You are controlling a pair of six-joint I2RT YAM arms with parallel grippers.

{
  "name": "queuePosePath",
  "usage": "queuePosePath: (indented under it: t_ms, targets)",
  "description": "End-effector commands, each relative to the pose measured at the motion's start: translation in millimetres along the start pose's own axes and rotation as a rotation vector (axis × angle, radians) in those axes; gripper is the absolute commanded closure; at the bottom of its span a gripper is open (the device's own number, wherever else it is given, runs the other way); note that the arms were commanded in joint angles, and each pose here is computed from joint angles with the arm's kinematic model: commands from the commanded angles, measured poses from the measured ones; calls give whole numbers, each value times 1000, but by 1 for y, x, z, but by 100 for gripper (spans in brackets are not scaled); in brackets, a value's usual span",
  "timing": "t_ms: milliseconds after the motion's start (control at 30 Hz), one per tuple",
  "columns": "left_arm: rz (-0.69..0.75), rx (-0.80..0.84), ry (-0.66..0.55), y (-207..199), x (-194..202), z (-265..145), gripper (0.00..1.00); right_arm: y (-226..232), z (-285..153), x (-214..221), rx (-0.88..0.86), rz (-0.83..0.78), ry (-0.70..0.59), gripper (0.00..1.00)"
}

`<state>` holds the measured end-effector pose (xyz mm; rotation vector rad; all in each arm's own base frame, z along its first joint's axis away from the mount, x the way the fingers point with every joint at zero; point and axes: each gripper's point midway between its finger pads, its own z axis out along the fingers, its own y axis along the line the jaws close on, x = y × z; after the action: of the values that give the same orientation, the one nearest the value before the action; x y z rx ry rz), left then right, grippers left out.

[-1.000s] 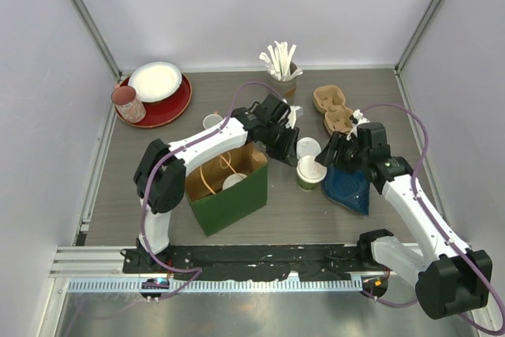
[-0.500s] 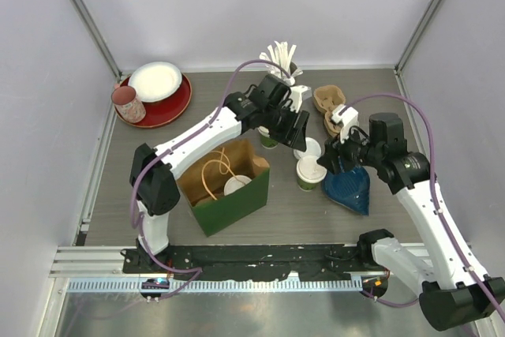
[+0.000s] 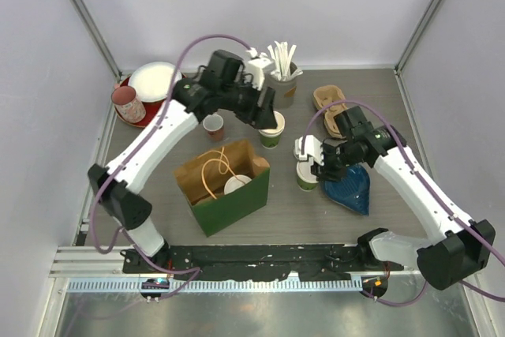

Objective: Pack the takeout coffee

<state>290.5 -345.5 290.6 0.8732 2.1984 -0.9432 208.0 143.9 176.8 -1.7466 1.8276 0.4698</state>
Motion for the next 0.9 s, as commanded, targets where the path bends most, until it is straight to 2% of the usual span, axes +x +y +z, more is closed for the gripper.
queuePosePath:
  t_ms: [0,67,100,167,267,400,867]
  targets:
    - [70,-56,-82,15,-8,-55,36,-6,-2,3,1,-149,88,57]
    - [90,-77,-98,21,-7,-69,36,-8,-2,2,-6,-184,116,58]
    - [90,-81,-93,22,-5,-73,36,-7,-1,4,-12,-190,132,63]
    - [102,-99,-101,26,-2,-84,36,-2,4,12,-27,-202,172,66]
    - [87,-124,-122,35,-2,-97,37,0,10,25,-16,-213,225,64]
    - [63,-134,-133,43,0,-105,36,-8,14,22,16,-227,213,63]
    - [34,-94,-145,44,-1,-105,38,-15,25,27,37,-252,220,61]
